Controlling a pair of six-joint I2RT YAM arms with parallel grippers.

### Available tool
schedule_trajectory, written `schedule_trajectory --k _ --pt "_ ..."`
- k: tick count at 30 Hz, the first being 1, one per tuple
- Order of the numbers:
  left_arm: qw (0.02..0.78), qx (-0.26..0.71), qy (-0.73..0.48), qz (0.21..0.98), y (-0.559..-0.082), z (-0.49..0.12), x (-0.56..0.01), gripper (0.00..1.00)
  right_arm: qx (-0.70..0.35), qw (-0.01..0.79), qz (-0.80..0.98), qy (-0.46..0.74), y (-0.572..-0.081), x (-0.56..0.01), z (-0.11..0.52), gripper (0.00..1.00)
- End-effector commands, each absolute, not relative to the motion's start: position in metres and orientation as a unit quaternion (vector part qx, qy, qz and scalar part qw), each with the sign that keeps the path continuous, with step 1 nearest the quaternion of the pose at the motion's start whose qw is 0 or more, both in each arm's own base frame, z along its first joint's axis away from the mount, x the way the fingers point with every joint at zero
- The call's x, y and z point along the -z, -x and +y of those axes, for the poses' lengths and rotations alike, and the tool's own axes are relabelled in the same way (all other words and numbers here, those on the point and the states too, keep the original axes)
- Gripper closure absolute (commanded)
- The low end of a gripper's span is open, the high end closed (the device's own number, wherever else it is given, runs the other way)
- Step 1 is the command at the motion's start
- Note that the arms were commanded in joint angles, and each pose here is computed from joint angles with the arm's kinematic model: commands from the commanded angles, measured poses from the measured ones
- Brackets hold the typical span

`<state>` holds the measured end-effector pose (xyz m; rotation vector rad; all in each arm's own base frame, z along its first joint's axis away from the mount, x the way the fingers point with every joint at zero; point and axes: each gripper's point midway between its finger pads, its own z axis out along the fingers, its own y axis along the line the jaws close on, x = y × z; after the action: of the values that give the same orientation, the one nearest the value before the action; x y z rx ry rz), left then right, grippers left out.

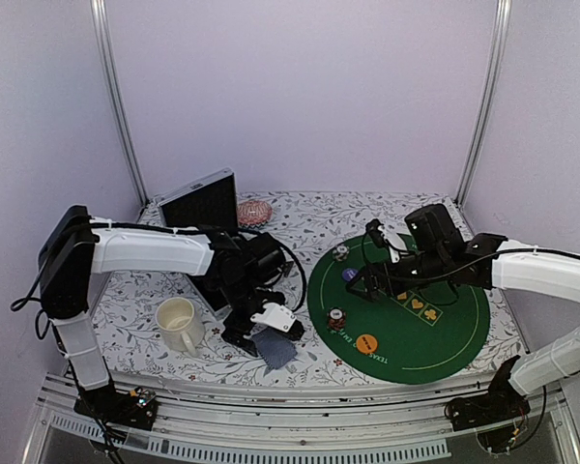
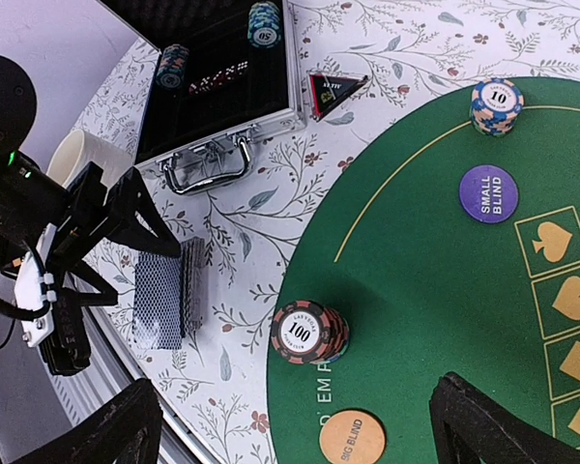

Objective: Distribute texas hold em gaming equipment
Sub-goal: Pick up the face-down deck piles from the center of the board.

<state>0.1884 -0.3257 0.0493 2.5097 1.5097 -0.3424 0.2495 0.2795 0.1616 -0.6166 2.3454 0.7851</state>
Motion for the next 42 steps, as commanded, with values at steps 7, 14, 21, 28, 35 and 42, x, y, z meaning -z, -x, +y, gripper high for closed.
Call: schedule_trajectory --k 7,14,21,28,35,42 --pt "0.104 0.103 -0.865 0.48 -0.183 -0.34 -0.037 0.02 -0.306 0.273 0.883 0.228 -0.248 -0.147 0.282 0.01" --pt "0.1 0.1 -0.868 0.475 -0.184 -0.345 -0.03 0.02 -0.307 0.271 0.883 0.228 -0.246 -0.145 0.281 0.01" --pt "0.103 0.089 -0.87 0.474 -0.191 -0.347 -0.026 0.02 -0.307 0.267 0.885 0.226 -0.246 -0.142 0.279 0.01" --pt "0.09 0.107 -0.869 0.475 -0.184 -0.348 -0.024 0.02 -0.305 0.264 0.887 0.226 -0.246 -0.139 0.278 0.01" --pt "0.071 0.12 -0.865 0.481 -0.179 -0.343 -0.016 0.02 -0.305 0.26 0.889 0.223 -0.245 -0.136 0.277 0.01" --pt "0.053 0.129 -0.86 0.491 -0.181 -0.337 -0.006 0.02 -0.307 0.255 0.889 0.222 -0.244 -0.135 0.278 0.01"
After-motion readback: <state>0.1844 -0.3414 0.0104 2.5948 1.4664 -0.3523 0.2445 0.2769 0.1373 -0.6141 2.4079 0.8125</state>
